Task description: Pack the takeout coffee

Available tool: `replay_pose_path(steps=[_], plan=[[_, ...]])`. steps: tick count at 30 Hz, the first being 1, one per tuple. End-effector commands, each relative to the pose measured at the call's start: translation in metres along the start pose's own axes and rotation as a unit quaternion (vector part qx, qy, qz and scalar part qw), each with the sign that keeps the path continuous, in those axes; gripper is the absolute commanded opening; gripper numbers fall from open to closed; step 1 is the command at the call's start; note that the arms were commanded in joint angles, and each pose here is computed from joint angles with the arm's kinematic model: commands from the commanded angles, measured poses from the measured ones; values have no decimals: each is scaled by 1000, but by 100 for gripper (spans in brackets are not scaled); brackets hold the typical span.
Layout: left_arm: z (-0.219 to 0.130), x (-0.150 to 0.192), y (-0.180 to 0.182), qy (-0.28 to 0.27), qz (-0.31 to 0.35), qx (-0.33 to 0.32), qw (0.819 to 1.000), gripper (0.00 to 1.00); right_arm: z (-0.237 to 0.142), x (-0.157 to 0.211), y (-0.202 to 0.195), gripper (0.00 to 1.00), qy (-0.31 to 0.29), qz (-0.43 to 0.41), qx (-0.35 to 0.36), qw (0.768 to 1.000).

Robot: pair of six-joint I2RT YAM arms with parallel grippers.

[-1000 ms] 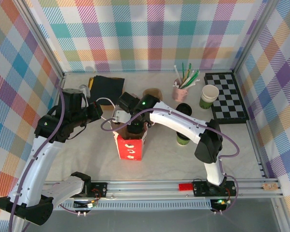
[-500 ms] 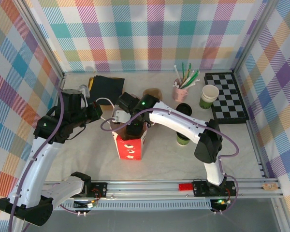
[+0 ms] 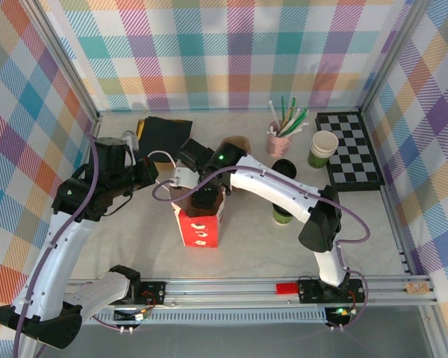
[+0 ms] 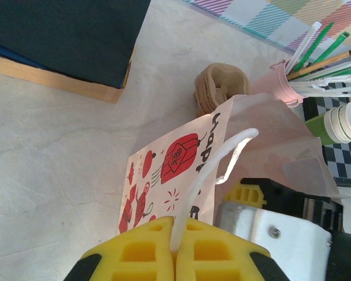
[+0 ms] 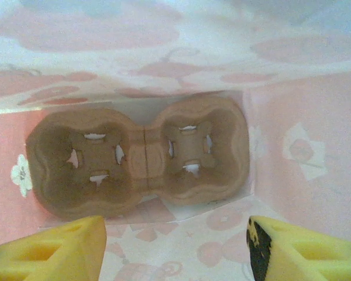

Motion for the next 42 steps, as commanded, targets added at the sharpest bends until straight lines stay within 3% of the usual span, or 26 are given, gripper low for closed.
replay_pose_path(steps=[1, 7, 13, 14, 15, 25, 29, 34, 42], plan=[[-5, -1, 1, -7, -11, 5, 1000, 9, -25, -6, 4, 66, -10, -5, -3, 1000], [-5, -1, 0, -7, -14, 11, 1000, 22, -70, -11, 11, 77, -41, -12, 8, 999], [-13, -3, -4, -10, -16, 27, 999, 50, -107, -17, 16, 87, -75, -11, 29, 997], [-15, -3, -4, -12, -14, 25, 1000, 55, -114, -17, 18, 97, -83, -10, 35, 996], [-16, -4, -4, -14, -13, 22, 1000, 58, -120, -17, 19, 99, -90, -9, 38, 995], [-31, -11, -8, -24, 8, 20, 999, 82, -166, 0, 23, 99, -138, 48, 59, 987], [-41, -13, -11, -29, 13, 27, 999, 98, -176, 8, 23, 99, -144, 71, 73, 984], [-47, -18, -9, -32, 37, -6, 999, 100, -202, 14, 13, 99, -180, 162, 110, 964], [-32, -40, -20, -5, 99, -29, 995, 100, -224, 44, -32, 99, -218, 377, 64, 898]])
Point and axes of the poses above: each hand's point on the last joint's axis, 136 mm out from that joint toward the fingers, its own z axis out along the fingers, its own y axis along the line the jaws close on, x = y × z, the point moved 9 cm from there along -z, back along the fingers, and after that the axes turned 1 degree about z, right-handed, at the moved point
